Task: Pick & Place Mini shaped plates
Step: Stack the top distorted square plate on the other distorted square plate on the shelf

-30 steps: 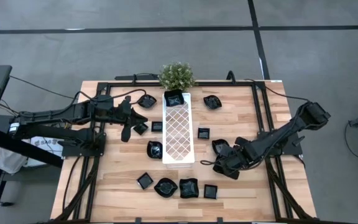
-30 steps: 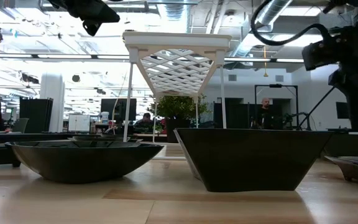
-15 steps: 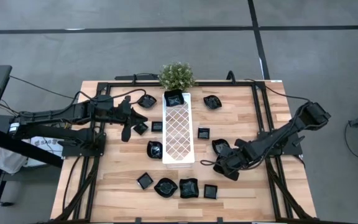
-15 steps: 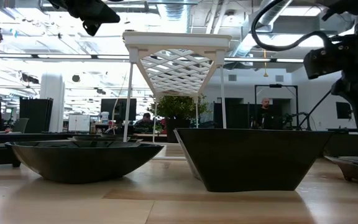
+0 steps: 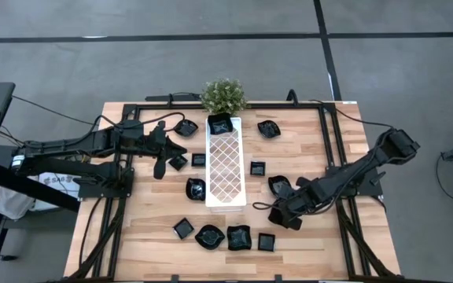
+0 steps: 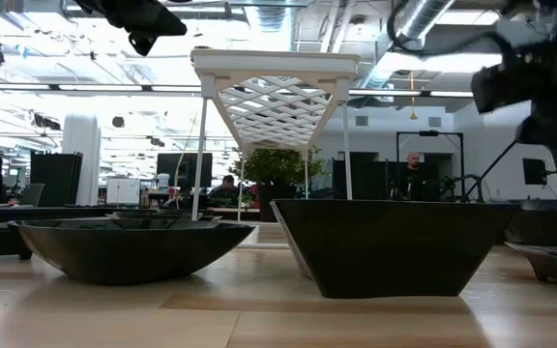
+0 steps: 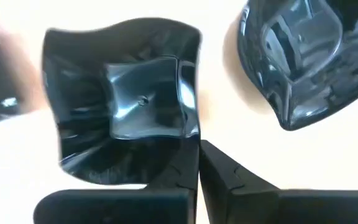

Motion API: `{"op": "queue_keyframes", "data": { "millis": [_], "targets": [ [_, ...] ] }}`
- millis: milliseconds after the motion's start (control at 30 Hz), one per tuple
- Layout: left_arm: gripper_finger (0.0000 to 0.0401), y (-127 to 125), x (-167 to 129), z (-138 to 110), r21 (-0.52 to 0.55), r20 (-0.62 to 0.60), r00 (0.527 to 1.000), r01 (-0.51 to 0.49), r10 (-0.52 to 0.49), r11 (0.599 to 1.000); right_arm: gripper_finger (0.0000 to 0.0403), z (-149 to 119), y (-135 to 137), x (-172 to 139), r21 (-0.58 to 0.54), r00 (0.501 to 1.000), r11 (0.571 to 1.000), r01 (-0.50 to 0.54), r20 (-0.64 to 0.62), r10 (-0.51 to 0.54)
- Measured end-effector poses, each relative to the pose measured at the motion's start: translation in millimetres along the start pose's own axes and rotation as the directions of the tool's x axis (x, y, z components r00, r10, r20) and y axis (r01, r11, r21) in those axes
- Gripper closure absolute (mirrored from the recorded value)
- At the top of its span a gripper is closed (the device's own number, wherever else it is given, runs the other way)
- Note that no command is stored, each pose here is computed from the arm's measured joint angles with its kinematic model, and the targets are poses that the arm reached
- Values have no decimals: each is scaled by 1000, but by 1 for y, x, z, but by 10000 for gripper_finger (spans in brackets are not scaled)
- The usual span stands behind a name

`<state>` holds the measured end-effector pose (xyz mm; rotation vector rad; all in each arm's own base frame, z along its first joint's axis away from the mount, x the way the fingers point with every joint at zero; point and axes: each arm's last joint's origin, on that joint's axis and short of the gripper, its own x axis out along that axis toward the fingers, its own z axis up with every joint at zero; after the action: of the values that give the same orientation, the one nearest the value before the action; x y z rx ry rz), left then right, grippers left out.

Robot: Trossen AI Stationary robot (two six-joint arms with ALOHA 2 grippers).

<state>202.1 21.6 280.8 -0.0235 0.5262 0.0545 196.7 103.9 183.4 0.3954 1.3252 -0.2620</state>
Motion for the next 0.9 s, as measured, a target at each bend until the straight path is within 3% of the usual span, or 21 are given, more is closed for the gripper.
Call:
{"op": "queue_keyframes", "data": {
  "millis": [267, 567, 733, 900],
  "targets": [
    [380, 0, 0, 0, 0, 0, 1000, 0, 0, 1000, 402, 9, 5, -38, -6, 989, 996, -94, 116, 94],
    [380, 0, 0, 0, 0, 0, 1000, 0, 0, 1000, 402, 19, 7, -87, -52, 950, 993, -108, 288, 119],
    [380, 0, 0, 0, -5, 0, 1000, -12, 12, 1000, 403, 35, 8, -119, -72, 883, 995, -61, 461, 88],
    [380, 3, 0, 0, -60, -2, 994, -106, 106, 993, 403, 61, 1, -150, -79, 796, 997, 2, 603, 46]
  ]
}}
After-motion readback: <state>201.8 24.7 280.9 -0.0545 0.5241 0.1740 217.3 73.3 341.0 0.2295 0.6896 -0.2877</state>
